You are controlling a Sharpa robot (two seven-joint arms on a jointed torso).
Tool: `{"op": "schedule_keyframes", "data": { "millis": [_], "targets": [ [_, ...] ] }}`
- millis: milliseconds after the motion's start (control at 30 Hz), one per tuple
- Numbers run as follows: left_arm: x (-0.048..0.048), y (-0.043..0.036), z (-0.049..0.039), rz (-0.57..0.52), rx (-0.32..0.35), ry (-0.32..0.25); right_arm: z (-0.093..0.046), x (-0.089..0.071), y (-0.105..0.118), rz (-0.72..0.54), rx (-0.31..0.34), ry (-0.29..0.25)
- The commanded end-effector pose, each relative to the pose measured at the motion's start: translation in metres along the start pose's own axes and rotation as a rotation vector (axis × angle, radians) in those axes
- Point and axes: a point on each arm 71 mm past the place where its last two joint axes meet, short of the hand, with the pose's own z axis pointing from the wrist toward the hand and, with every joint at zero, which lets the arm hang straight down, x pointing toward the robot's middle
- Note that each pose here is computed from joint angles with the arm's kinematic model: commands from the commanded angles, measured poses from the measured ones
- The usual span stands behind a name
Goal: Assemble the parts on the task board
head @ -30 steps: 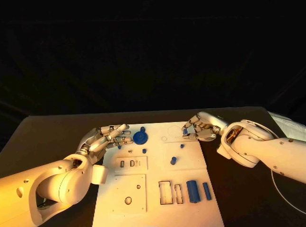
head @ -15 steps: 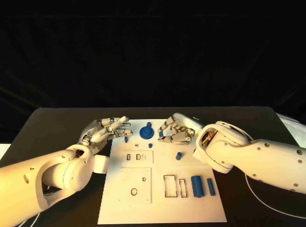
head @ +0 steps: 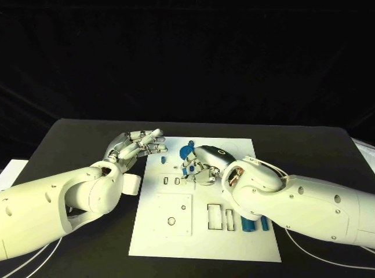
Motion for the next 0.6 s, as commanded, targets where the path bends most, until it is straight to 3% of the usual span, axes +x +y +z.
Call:
{"op": "schedule_keyframes", "data": {
  "millis": [33, 600],
  "targets": [
    [0.002, -0.001, 0.0006, -0.012, 0.016, 0.009, 0.002, 0.005, 0.001, -0.064, 0.012, -0.008],
    [0.0084, -0.0004, 0.0007, -0.023, 0.008, 0.027, 0.008, 0.026, 0.005, -0.086, 0.01, 0.042]
  ]
}}
